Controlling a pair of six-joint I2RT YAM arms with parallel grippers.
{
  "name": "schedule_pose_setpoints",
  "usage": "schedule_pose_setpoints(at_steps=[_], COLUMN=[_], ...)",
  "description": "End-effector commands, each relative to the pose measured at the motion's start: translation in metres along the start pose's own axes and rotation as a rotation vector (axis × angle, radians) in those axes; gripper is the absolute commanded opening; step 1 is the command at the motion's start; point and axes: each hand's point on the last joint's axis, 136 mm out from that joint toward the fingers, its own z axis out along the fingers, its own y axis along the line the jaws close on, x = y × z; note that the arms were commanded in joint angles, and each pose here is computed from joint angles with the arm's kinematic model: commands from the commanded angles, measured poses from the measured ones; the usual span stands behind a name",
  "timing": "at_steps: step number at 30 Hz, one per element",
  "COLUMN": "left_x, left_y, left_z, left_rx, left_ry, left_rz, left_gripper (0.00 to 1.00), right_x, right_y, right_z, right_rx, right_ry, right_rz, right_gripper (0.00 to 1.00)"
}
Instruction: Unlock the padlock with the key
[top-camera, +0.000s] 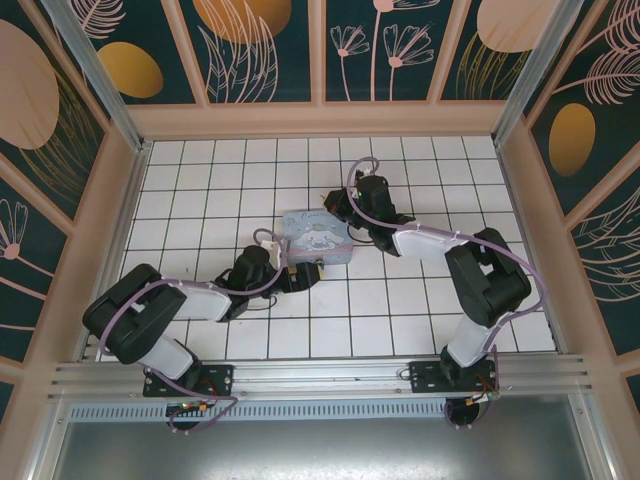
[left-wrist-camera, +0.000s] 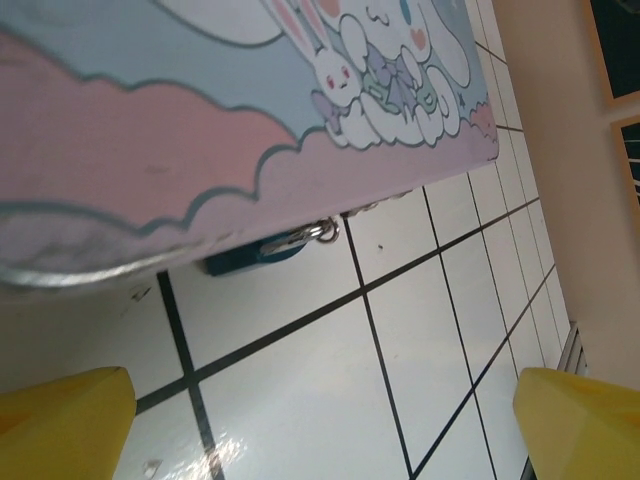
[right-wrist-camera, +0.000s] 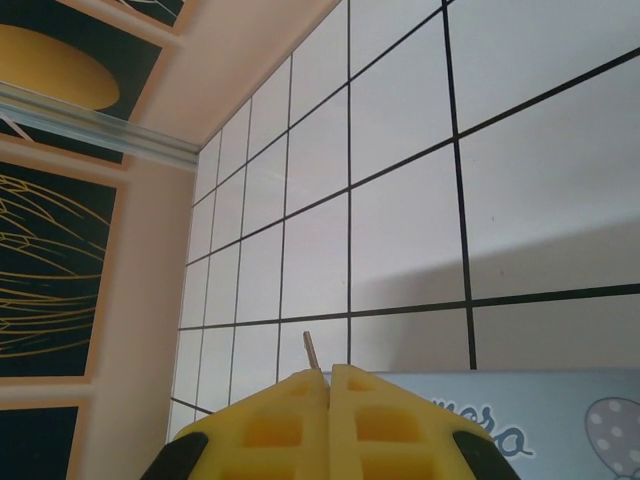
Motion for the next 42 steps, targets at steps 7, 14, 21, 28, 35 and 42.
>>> schedule_pose_setpoints(at_steps=[7,14,21,28,35,42], left_x=[-0.009,-0.010,-0.012,-0.016,-0.016,-0.006], left_y=[-0.008,0.005,0.018,0.038,0.038,0.018], left_z=[0.018,0.031,0.038,0.038,0.044,0.056], left_rx=[-0.005,-0.102,-0.206,-0.293,-0.279,-0.146], left_ry=[-0.009,-0.012,-0.045,-0.083,-0.088,-0.040], left_rz=[0.138,0.234,0.317,0.361,0.380,0.372], left_gripper=[0.96,0.95,0.94,0.93,0.93,0.93], right_x=[0.030,0.040,0.050,0.055,0.059,0.062], right_y=[-0.016,-0.026,-0.033,-0.035,-0.039,-0.041], right_z=[0.011,0.015,0.020,0.022,0.024,0.026], right_rx=[-0.001,0.012,0.028,0.028,0.036,0.043], right_ry=[0.052,0.067,0.086,0.097,0.106,0.111], right_rz=[-0.002,0.016,0.026,0.031,0.037,0.037], right_gripper=[0.00,0.00,0.00,0.00,0.00,0.00])
